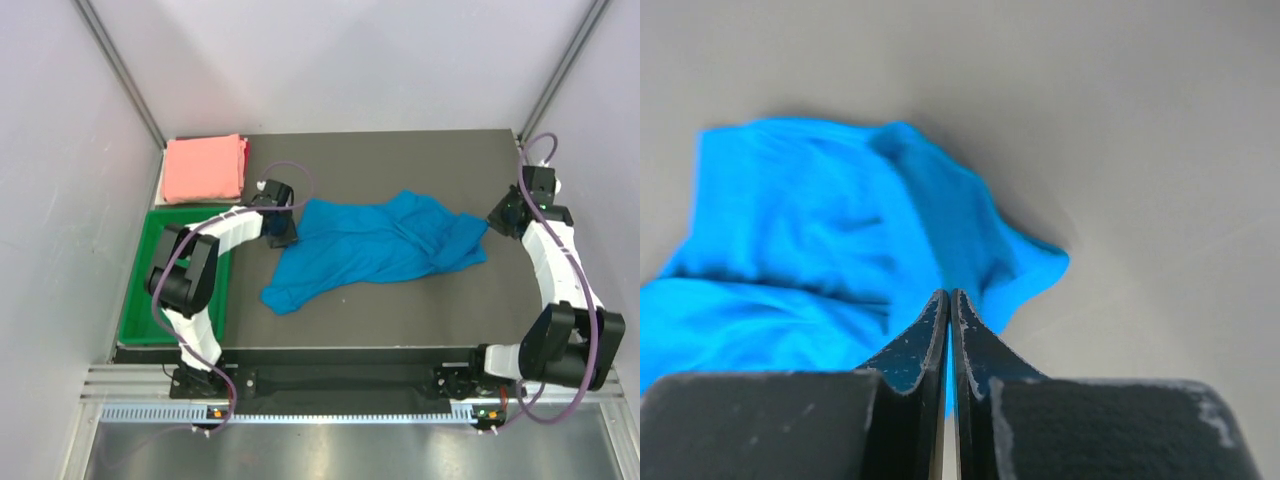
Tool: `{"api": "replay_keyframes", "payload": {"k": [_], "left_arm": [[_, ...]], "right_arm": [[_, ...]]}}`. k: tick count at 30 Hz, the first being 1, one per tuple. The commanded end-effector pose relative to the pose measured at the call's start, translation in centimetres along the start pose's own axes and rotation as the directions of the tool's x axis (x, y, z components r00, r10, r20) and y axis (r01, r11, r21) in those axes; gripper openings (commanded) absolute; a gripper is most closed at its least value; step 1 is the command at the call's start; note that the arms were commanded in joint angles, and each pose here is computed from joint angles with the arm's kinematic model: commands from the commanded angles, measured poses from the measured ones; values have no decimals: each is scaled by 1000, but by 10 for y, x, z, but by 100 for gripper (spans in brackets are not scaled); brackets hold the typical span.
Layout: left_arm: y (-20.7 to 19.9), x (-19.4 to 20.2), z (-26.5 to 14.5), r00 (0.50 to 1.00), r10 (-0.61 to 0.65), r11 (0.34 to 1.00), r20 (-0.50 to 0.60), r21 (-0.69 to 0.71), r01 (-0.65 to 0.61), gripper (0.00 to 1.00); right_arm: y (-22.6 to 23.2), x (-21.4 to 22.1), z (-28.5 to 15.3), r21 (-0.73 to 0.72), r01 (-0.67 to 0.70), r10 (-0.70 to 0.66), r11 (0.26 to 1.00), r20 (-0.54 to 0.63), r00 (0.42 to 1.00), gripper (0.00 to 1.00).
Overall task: Fold and stack the t-shirts
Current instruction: Flatten the tshirt out
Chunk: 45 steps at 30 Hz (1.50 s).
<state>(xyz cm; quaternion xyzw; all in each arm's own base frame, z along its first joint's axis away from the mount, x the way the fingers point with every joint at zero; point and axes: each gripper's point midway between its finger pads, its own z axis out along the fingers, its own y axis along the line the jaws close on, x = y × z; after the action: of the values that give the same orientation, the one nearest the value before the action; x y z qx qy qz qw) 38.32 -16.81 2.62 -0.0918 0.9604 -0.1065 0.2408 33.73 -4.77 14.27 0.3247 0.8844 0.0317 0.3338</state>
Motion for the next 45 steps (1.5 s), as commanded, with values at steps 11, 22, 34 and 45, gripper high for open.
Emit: {"api": "replay_keyframes", "payload": {"k": [11, 22, 34, 45], "left_arm": [[-53, -6, -68, 992, 110, 993, 67, 33, -112, 41], [-85, -104, -38, 949, 217, 920, 230, 277, -278, 43], [-83, -115, 37, 867, 449, 829, 216, 262, -495, 53], [-68, -125, 71, 883, 436, 871, 171, 167, -462, 50]], "right_arm": [[35, -29, -65, -208, -42, 71, 977, 131, 989, 0], [44, -8, -67, -304, -1, 32, 953, 96, 995, 0], [62, 4, -62, -420, 81, -47, 904, 90, 995, 0], [69, 1, -59, -440, 89, -55, 894, 91, 994, 0]]}}
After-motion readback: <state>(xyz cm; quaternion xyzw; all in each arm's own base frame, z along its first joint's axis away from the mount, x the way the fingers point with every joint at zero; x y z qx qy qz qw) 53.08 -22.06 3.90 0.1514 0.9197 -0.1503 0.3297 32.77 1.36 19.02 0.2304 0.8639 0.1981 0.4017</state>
